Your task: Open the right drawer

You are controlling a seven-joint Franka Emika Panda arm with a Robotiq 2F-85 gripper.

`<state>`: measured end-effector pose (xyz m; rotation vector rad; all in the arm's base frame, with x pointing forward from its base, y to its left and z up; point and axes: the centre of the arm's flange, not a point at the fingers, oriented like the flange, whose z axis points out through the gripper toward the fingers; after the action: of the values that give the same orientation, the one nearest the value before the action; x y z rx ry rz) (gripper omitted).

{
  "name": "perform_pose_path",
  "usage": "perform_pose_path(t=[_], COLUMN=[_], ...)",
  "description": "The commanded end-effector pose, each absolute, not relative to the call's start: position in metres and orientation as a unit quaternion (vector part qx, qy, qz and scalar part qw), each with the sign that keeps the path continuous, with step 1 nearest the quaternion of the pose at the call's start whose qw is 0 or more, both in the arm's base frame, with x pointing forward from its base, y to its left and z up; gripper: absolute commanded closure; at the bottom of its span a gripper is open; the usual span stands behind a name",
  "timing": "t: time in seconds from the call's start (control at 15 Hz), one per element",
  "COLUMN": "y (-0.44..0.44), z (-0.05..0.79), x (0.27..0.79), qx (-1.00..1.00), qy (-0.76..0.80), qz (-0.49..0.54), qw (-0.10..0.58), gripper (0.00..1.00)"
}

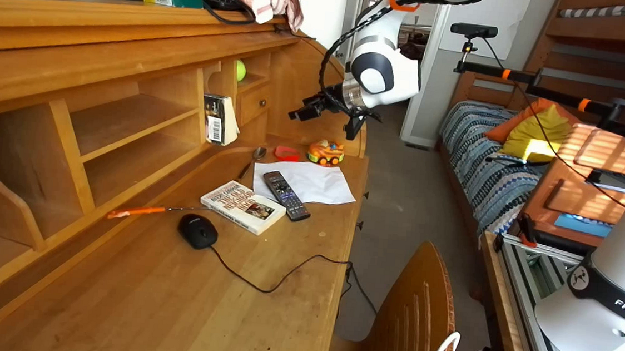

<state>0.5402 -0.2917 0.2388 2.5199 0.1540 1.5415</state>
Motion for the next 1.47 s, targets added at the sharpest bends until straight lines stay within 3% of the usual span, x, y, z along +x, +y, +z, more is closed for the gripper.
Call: perform_pose_path(t=[0.0,0.67,1.4], y=[-0.290,-0.280,-0.284], z=[0.223,0.217,0.213], x=[0.566,0.588,0.578], qx=[0.841,0.827,0.825], qy=[0.055,0.033,0.046], qz=[0.528,0.549,0.556], qw=[0.109,0.115,0.090], gripper=[0.00,0.00,0.00])
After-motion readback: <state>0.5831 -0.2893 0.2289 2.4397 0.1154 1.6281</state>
